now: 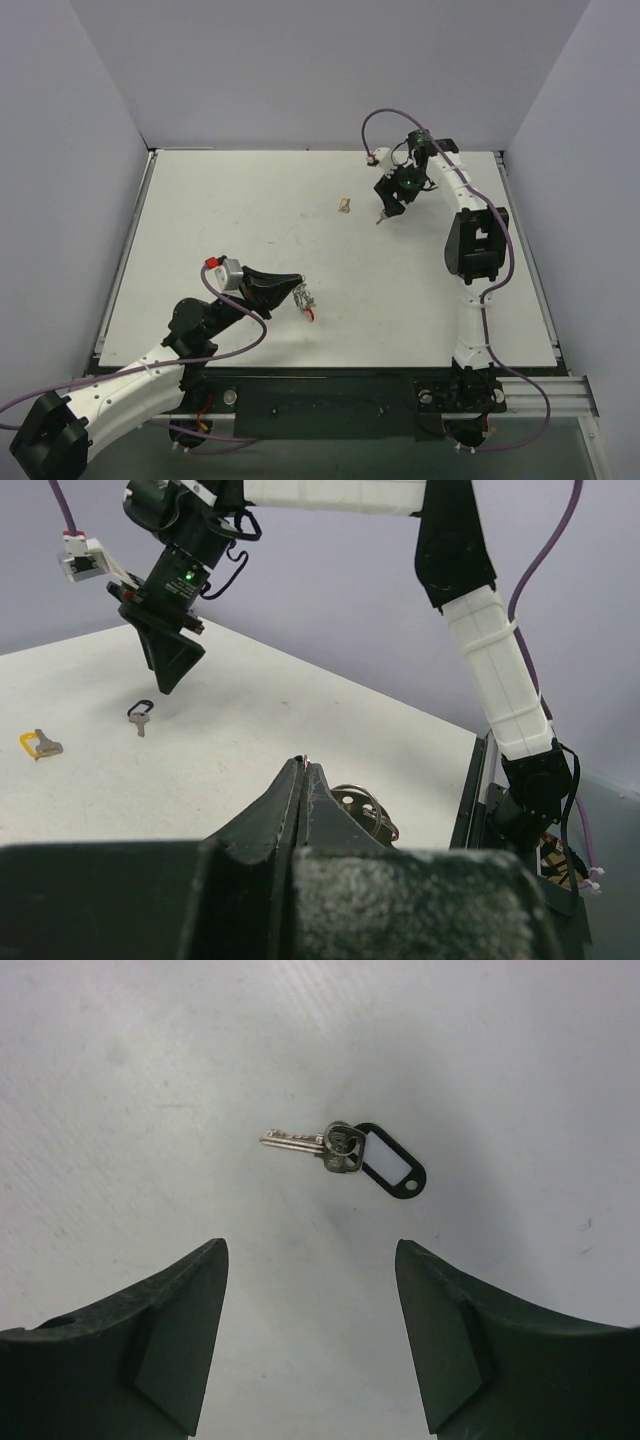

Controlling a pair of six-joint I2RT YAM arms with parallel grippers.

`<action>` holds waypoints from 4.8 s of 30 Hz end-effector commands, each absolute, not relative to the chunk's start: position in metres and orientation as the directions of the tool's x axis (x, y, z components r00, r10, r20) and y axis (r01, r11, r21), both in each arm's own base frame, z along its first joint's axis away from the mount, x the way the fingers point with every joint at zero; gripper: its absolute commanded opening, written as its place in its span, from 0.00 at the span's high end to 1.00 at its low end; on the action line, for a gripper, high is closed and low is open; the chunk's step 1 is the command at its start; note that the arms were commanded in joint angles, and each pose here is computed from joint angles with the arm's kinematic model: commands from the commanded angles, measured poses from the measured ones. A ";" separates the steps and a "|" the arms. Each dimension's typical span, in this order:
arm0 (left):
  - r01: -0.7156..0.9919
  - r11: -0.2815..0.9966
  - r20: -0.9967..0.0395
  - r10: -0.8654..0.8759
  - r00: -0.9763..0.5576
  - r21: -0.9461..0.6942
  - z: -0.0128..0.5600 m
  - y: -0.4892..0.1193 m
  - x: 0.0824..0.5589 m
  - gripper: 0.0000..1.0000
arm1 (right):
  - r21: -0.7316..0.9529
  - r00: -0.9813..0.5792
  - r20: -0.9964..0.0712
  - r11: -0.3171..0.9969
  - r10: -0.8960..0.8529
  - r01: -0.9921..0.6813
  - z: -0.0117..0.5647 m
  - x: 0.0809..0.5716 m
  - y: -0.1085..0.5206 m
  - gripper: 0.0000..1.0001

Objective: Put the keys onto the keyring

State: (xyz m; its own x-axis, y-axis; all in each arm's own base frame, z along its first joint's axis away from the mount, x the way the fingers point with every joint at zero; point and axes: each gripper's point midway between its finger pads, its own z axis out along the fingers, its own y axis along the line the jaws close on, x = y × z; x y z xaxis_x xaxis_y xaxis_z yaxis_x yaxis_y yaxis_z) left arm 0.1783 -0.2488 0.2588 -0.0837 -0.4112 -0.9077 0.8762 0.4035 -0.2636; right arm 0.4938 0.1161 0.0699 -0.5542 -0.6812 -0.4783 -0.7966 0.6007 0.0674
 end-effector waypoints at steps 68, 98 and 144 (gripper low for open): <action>0.877 0.426 -0.891 -0.455 -0.006 -0.224 0.290 -0.240 0.184 1.00 | -0.204 0.224 -0.406 -0.151 -0.886 -0.967 0.021 0.515 0.146 0.77; 0.879 0.424 -0.893 -0.450 -0.005 -0.218 0.294 -0.242 0.185 1.00 | -0.229 0.224 -0.351 -0.148 -0.909 -0.962 0.014 0.526 0.143 0.89; 0.996 0.090 -0.941 -0.337 0.029 -0.001 0.338 -0.334 0.155 1.00 | 0.193 -0.116 -0.821 -0.081 -0.559 -0.978 0.257 0.157 0.147 1.00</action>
State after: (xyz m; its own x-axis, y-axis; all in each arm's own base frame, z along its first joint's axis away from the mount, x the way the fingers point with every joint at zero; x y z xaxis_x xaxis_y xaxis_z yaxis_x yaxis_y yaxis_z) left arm 0.1714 -0.3177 0.3030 -0.0808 -0.3046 -0.9490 0.9775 0.1617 -0.1352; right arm 0.2369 0.1382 0.2414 -0.0033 -0.5986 -0.8010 -0.9999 0.0144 -0.0066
